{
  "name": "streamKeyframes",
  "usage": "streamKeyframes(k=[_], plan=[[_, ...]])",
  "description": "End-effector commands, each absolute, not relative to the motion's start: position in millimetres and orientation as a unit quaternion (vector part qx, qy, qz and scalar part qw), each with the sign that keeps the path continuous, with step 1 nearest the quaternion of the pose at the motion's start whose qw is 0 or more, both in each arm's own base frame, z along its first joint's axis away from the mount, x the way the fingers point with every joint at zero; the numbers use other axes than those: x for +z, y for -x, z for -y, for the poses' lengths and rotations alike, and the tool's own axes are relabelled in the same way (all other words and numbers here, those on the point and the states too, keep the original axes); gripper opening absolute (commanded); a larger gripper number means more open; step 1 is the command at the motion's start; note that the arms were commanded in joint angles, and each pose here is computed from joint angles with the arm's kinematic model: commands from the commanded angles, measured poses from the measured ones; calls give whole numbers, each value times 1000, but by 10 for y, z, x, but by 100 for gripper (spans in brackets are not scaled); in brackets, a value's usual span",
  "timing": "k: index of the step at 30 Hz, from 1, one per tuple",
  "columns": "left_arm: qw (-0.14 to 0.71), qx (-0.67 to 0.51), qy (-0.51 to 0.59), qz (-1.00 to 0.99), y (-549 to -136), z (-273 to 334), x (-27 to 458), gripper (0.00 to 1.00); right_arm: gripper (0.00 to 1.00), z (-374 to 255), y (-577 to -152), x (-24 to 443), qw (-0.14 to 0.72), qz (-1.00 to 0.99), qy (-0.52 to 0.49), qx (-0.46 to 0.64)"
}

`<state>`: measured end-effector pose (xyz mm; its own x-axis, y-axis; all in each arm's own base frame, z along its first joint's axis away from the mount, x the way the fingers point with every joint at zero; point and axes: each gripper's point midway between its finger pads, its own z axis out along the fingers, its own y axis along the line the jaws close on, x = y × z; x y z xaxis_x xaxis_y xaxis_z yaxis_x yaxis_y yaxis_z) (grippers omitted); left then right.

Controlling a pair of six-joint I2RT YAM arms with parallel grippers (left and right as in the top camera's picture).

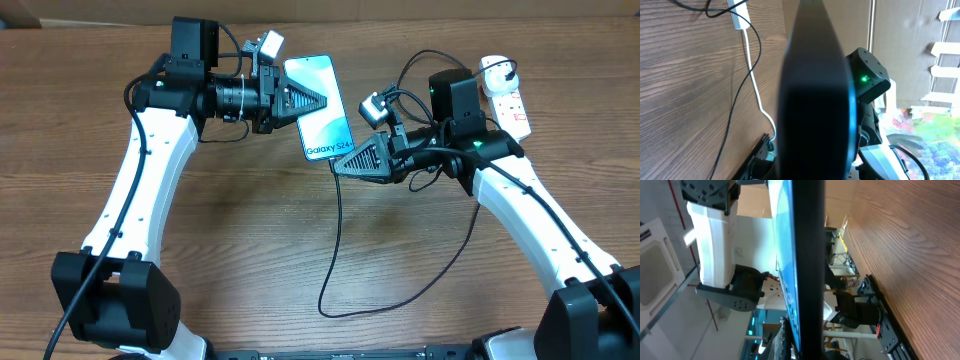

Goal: Plug charger to phone and switch on socket

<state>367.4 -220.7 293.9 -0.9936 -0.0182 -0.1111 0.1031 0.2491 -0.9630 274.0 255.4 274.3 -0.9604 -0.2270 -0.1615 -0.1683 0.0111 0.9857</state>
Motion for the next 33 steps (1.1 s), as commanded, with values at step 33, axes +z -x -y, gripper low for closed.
streamKeyframes(k=[33], plan=[[9, -653, -72, -754, -3387, 2356, 3113, 4, 4, -2681, -3080, 2828, -51, 752, -96, -650]])
